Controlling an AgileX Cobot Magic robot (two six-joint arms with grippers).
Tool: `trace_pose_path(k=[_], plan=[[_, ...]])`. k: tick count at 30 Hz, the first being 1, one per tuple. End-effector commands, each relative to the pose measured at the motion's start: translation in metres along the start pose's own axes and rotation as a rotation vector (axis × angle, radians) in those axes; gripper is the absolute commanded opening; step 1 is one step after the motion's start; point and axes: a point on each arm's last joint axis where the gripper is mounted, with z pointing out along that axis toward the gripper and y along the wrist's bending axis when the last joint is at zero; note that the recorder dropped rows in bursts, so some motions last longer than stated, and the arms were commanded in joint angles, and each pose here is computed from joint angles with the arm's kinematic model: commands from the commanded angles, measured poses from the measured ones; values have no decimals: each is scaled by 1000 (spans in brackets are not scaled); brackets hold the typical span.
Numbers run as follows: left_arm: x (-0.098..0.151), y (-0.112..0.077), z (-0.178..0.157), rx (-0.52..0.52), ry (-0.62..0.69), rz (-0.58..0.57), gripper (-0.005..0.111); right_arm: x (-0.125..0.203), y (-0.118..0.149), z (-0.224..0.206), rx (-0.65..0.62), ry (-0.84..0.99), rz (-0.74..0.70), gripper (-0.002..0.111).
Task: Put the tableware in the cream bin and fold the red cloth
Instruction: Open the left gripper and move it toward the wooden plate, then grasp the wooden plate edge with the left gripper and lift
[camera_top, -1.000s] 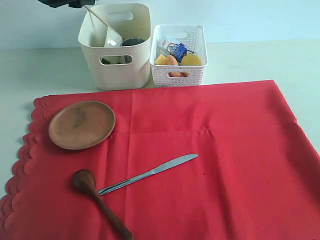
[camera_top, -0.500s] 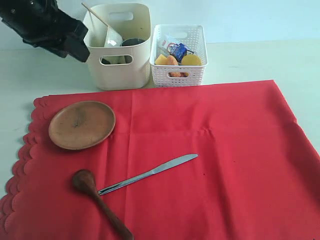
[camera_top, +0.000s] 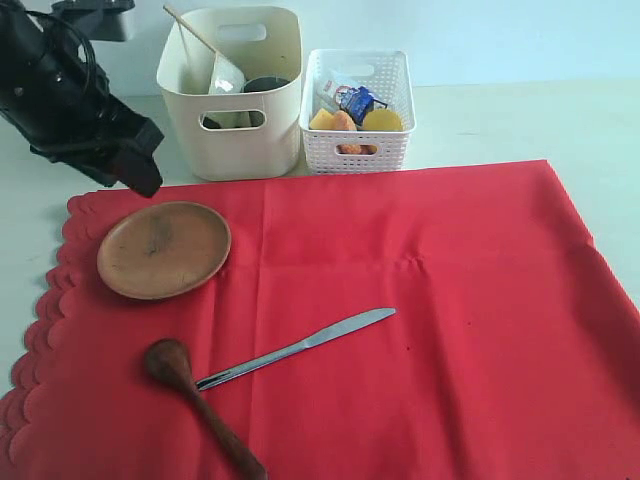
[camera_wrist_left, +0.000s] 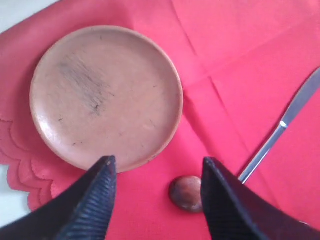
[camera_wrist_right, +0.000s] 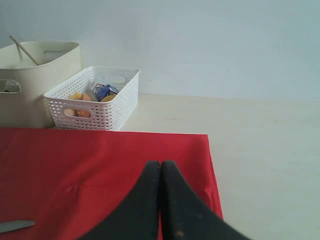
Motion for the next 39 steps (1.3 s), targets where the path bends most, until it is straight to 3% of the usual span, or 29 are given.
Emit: trace_pose_path(k=[1,11,18,39], plan=[[9,10,3,-24,18,-25,51,1,0,0,6,-6,-4,0],[38,64,13,-32,-6,-244,51,1,0,0,6,-6,-6,0],[48,90,32,69,-86,-402,51,1,0,0,6,-6,-6,0],[48,113,102,81,-62,-545,51,1,0,0,6,-6,-4,0]])
